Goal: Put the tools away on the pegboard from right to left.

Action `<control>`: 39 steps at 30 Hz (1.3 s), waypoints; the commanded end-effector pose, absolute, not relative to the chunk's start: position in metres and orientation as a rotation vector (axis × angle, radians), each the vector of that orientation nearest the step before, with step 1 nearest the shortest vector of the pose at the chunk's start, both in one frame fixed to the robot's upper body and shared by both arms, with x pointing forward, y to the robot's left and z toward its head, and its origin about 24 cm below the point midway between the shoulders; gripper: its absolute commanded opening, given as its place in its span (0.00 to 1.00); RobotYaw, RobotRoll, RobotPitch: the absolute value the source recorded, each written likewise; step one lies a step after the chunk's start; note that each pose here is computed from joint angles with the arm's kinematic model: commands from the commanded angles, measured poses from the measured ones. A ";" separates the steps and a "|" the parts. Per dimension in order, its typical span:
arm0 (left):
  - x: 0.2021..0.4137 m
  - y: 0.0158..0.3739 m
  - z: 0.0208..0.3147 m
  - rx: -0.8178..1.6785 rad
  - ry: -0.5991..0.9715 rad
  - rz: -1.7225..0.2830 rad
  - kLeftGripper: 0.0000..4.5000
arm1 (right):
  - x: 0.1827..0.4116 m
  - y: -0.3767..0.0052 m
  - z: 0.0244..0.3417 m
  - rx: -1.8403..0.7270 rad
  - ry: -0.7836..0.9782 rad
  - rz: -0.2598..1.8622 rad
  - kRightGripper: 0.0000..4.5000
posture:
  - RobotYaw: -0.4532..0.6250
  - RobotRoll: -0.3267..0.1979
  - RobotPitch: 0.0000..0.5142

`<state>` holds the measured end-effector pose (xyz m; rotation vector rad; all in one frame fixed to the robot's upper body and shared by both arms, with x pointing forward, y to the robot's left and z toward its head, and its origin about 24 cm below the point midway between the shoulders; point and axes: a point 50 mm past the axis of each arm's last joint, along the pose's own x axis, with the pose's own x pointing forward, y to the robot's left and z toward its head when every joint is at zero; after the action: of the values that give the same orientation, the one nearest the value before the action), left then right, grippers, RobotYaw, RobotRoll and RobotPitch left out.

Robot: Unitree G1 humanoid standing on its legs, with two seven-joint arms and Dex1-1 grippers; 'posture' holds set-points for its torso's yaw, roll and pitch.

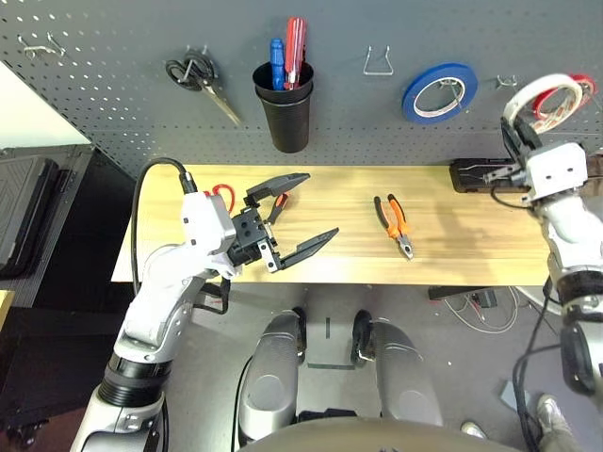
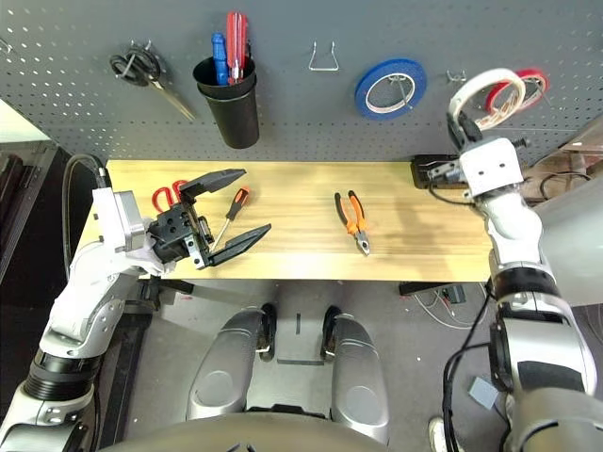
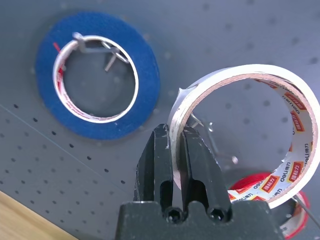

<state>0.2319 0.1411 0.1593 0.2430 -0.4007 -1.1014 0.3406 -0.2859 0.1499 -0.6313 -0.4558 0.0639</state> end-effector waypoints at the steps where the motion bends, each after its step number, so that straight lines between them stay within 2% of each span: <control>1: 0.231 0.140 0.155 0.259 -0.369 -1.110 1.00 | 0.349 -0.288 0.144 -0.624 -0.366 0.039 0.01 | 0.61 0.62 0.42; 7: 0.232 0.141 0.153 0.268 -0.360 -1.106 1.00 | 0.362 -0.282 0.143 -0.588 -0.280 0.017 0.01 | 0.61 0.62 0.42; 10: 0.233 0.142 0.152 0.275 -0.356 -1.101 1.00 | 0.366 -0.278 0.142 -0.564 -0.272 0.005 0.21 | 0.62 0.62 0.43; 13: 0.234 0.142 0.152 0.283 -0.349 -1.093 1.00 | 0.364 -0.275 0.140 -0.538 -0.289 0.008 0.45 | 0.62 0.62 0.43; 19: 0.233 0.147 0.147 0.315 -0.315 -1.077 1.00 | 0.342 -0.274 0.128 -0.552 -0.405 0.058 0.98 | 0.63 0.62 0.45; 24: 0.232 0.151 0.143 0.330 -0.285 -1.069 1.00 | 0.311 -0.278 0.108 -0.569 -0.454 0.114 0.99 | 0.62 0.62 0.46; 27: 0.233 0.153 0.140 0.345 -0.266 -1.068 1.00 | 0.298 -0.278 0.094 -0.554 -0.424 0.143 0.99 | 0.61 0.62 0.47; 32: 0.236 0.158 0.130 0.436 -0.163 -1.067 1.00 | 0.282 -0.277 0.068 -0.504 -0.273 0.165 0.99 | 0.60 0.62 0.47; 35: 0.237 0.162 0.121 0.550 -0.048 -1.087 1.00 | 0.279 -0.272 0.053 -0.480 -0.121 0.214 0.99 | 0.60 0.62 0.48; 39: 0.239 0.166 0.112 0.610 0.007 -1.094 1.00 | 0.276 -0.264 0.041 -0.391 0.043 0.220 0.99 | 0.60 0.62 0.49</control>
<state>0.2398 0.1654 0.1204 0.5850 -0.0363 -1.0719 0.2790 -0.2659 0.0476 -0.4361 -0.0297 0.2181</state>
